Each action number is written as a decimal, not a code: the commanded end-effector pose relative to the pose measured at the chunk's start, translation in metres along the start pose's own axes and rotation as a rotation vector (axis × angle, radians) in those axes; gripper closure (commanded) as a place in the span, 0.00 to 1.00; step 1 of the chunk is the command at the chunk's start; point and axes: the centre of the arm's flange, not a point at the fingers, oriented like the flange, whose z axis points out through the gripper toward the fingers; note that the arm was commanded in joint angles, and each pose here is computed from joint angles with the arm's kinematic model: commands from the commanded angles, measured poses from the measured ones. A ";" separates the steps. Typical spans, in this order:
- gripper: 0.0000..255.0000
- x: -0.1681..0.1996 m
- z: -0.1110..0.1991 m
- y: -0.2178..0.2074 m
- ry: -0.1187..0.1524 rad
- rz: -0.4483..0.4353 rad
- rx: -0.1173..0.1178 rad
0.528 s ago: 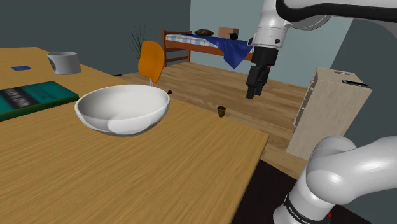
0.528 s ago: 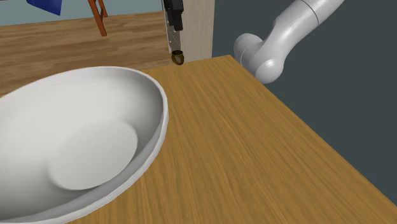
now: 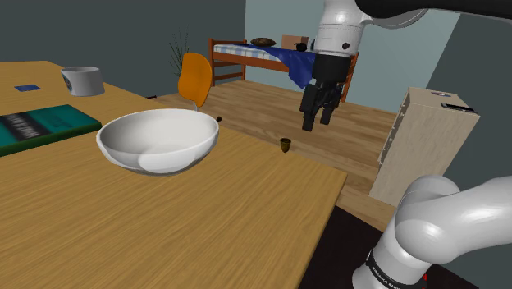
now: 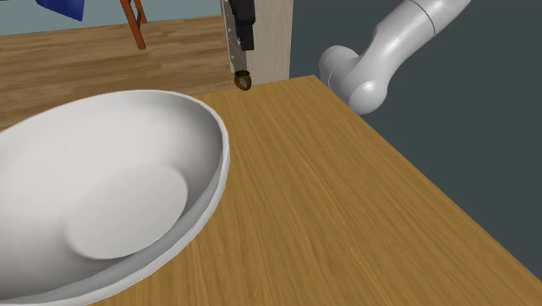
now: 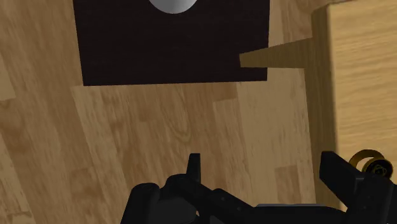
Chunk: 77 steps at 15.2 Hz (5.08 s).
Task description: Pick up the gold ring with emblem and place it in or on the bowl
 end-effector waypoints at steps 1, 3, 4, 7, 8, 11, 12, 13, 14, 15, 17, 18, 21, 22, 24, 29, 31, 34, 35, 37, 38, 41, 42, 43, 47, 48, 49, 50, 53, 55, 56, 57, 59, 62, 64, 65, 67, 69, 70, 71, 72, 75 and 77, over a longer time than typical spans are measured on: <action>0.00 0.000 -0.001 -0.030 0.007 0.039 -0.022; 0.00 0.001 -0.002 -0.060 0.015 0.075 -0.044; 0.00 0.002 -0.002 -0.075 0.018 0.093 -0.054; 0.00 0.006 -0.001 -0.118 0.029 0.145 -0.086; 0.00 0.006 0.004 -0.118 0.029 0.145 -0.086; 0.00 0.006 0.020 -0.116 0.029 0.145 -0.086; 0.00 0.007 0.025 -0.116 0.029 0.145 -0.086; 0.00 0.007 0.030 -0.115 0.029 0.145 -0.086; 0.00 0.007 0.036 -0.115 0.029 0.145 -0.086; 0.00 0.007 0.039 -0.115 0.029 0.145 -0.086; 0.00 0.007 0.039 -0.115 0.029 0.145 -0.086; 0.00 0.007 0.039 -0.115 0.029 0.145 -0.086; 0.00 0.007 0.039 -0.115 0.029 0.145 -0.086; 0.00 0.007 0.038 -0.115 0.029 0.145 -0.086; 1.00 0.007 0.038 -0.115 0.029 0.145 -0.086; 1.00 0.008 0.039 -0.115 0.029 0.145 -0.086; 1.00 0.009 0.040 -0.114 0.029 0.145 -0.086; 1.00 0.007 0.033 -0.115 0.029 0.145 -0.086; 1.00 0.007 0.028 -0.115 0.029 0.145 -0.086; 1.00 0.006 0.018 -0.116 0.029 0.145 -0.086; 1.00 0.006 0.012 -0.117 0.029 0.145 -0.086; 1.00 0.006 -0.004 -0.118 0.029 0.145 -0.086; 1.00 0.006 -0.009 -0.119 0.029 0.145 -0.086; 1.00 0.006 -0.014 -0.119 0.029 0.145 -0.086; 1.00 0.005 -0.035 -0.121 0.029 0.145 -0.086; 1.00 0.005 -0.040 -0.121 0.029 0.145 -0.086; 1.00 0.005 -0.046 -0.122 0.029 0.145 -0.086; 1.00 0.005 -0.051 -0.122 0.029 0.145 -0.086; 1.00 0.004 -0.067 -0.124 0.029 0.145 -0.086; 1.00 0.004 -0.077 -0.125 0.029 0.145 -0.086; 1.00 0.004 -0.082 -0.125 0.029 0.145 -0.086; 1.00 0.004 -0.088 -0.126 0.029 0.145 -0.086; 1.00 0.004 -0.098 -0.126 0.029 0.145 -0.086; 1.00 0.017 -0.100 -0.149 0.029 0.145 -0.086; 1.00 0.031 -0.098 -0.172 0.029 0.145 -0.086; 1.00 0.038 -0.097 -0.183 0.029 0.145 -0.086; 1.00 0.052 -0.096 -0.205 0.029 0.145 -0.086; 1.00 0.065 -0.094 -0.228 0.029 0.145 -0.086; 1.00 0.072 -0.093 -0.239 0.029 0.145 -0.086; 1.00 0.079 -0.092 -0.250 0.029 0.145 -0.086; 1.00 0.086 -0.091 -0.261 0.029 0.145 -0.086; 1.00 0.107 -0.088 -0.295 0.029 0.145 -0.086; 1.00 0.121 -0.086 -0.318 0.029 0.145 -0.086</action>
